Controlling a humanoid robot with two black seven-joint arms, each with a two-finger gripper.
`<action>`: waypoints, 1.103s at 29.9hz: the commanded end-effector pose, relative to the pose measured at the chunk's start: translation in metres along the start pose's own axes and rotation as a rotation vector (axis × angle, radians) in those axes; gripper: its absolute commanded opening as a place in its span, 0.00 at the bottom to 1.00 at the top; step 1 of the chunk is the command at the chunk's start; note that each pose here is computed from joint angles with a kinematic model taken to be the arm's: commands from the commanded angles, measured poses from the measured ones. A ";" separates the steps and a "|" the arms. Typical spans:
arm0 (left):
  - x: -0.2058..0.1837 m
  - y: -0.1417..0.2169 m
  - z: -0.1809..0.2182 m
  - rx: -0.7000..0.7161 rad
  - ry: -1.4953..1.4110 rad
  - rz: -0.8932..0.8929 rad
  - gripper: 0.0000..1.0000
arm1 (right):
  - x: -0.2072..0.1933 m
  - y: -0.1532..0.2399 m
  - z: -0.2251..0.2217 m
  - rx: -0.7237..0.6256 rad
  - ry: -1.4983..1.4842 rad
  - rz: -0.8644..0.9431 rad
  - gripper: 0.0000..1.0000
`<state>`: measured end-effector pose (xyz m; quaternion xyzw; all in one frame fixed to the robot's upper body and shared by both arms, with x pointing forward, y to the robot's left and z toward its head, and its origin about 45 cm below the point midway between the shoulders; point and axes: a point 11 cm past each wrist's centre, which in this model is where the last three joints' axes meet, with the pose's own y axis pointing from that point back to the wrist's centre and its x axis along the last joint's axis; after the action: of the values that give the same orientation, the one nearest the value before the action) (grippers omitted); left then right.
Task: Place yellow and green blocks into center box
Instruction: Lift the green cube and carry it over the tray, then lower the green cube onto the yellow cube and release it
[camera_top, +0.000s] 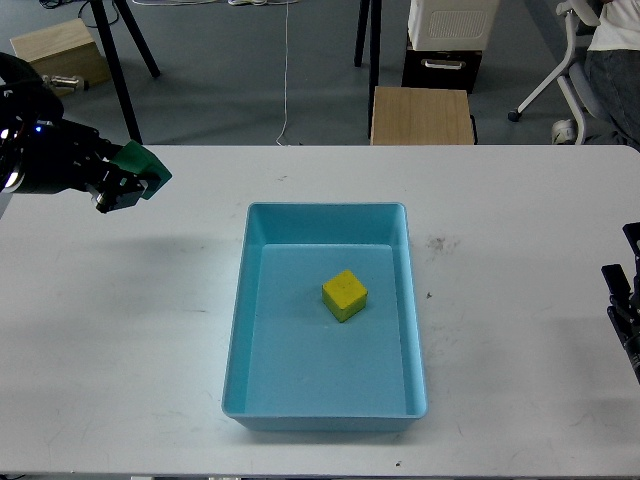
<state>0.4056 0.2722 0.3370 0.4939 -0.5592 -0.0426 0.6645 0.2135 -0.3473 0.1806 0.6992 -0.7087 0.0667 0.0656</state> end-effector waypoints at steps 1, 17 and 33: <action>0.031 -0.019 0.051 -0.135 -0.095 -0.008 0.15 | 0.000 0.000 0.000 -0.001 0.001 0.002 0.99; 0.052 -0.170 0.163 -0.305 -0.353 -0.128 0.17 | -0.005 -0.001 0.000 0.004 -0.024 0.010 0.99; 0.023 -0.189 0.168 -0.311 -0.346 -0.208 0.58 | -0.006 -0.003 -0.001 0.010 -0.026 0.008 0.99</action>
<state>0.3754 0.0602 0.2013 0.4270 -0.5990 -0.2831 0.6154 0.2166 -0.3411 0.1806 0.6973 -0.7122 0.0614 0.0516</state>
